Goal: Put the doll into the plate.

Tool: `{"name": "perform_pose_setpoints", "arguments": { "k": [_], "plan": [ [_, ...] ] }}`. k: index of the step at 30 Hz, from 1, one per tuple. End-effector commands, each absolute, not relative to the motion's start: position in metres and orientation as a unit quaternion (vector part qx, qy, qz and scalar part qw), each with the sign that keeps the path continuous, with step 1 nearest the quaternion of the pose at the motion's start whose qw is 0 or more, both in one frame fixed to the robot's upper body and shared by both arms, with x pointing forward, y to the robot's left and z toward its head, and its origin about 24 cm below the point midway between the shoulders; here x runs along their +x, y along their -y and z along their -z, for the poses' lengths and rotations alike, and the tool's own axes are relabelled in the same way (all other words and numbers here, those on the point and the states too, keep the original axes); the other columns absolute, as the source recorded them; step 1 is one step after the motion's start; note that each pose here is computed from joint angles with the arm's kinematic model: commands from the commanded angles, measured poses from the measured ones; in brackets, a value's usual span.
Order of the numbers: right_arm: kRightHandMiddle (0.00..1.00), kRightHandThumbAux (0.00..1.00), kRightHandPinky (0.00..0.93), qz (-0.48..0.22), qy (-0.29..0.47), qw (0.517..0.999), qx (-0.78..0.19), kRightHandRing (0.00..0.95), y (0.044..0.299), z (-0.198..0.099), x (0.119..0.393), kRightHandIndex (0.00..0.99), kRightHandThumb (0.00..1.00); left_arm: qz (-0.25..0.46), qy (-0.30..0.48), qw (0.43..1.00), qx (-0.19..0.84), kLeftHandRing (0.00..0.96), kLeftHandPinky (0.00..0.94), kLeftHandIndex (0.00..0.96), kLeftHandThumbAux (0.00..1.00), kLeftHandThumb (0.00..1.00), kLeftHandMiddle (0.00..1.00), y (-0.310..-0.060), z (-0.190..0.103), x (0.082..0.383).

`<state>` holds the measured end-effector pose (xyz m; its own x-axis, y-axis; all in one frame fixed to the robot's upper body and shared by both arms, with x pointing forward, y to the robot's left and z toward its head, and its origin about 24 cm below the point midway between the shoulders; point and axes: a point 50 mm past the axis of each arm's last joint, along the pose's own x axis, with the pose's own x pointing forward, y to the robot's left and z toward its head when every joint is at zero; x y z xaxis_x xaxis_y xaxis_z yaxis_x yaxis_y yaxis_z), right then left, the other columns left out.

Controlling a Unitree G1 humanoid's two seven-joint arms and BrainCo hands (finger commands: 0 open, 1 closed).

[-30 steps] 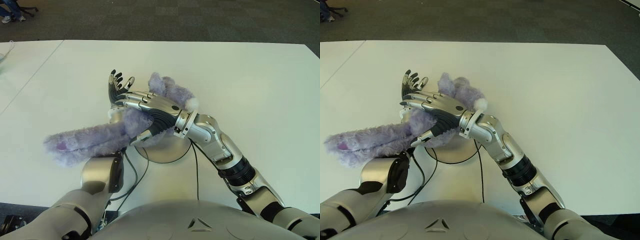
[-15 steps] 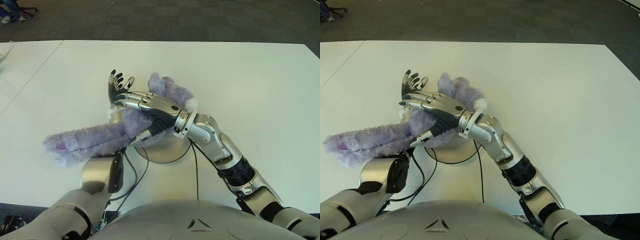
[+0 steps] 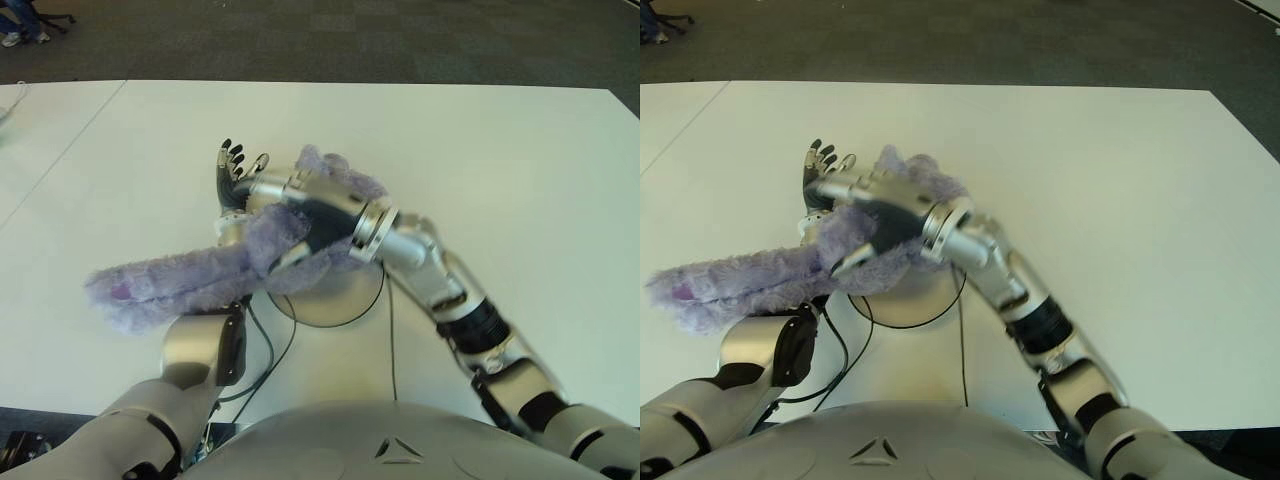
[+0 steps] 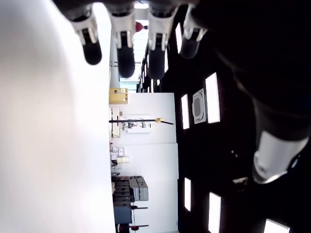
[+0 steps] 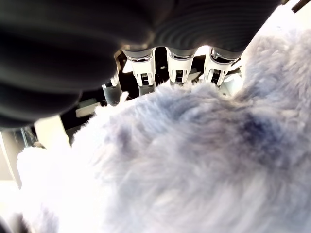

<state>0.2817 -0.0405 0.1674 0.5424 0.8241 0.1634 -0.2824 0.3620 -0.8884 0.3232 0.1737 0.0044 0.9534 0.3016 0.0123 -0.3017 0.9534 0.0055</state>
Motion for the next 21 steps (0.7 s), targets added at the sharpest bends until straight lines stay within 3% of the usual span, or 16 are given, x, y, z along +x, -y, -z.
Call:
{"name": "perform_pose_setpoints", "arguments": {
  "k": [1, 10, 13, 21],
  "plan": [
    [0.000, 0.563, 0.000, -0.002, 0.444, 0.881, -0.165, 0.000, 0.196, -0.378, 0.351, 0.000, 0.000, -0.171, -0.276, 0.946, 0.010, 0.162, 0.135, 0.089, 0.609, 0.000, 0.185, -0.180, 0.112, 0.210],
    [0.038, 0.604, 0.009, 0.041, 0.469, 0.866, -0.172, 0.000, 0.214, -0.388, 0.351, 0.060, 0.000, -0.174, -0.277, 0.945, 0.012, 0.160, 0.125, 0.082, 0.602, 0.000, 0.179, -0.180, 0.112, 0.210],
    [0.068, 0.615, 0.027, 0.066, 0.483, 0.854, -0.181, 0.028, 0.231, -0.385, 0.344, 0.101, 0.000, -0.173, -0.278, 0.945, 0.013, 0.152, 0.114, 0.074, 0.598, 0.000, 0.170, -0.179, 0.112, 0.210],
    [0.081, 0.623, 0.032, 0.092, 0.490, 0.849, -0.178, 0.045, 0.247, -0.387, 0.344, 0.119, 0.000, -0.173, -0.283, 0.943, 0.014, 0.146, 0.121, 0.068, 0.608, 0.000, 0.162, -0.179, 0.113, 0.210]
  ]
}}
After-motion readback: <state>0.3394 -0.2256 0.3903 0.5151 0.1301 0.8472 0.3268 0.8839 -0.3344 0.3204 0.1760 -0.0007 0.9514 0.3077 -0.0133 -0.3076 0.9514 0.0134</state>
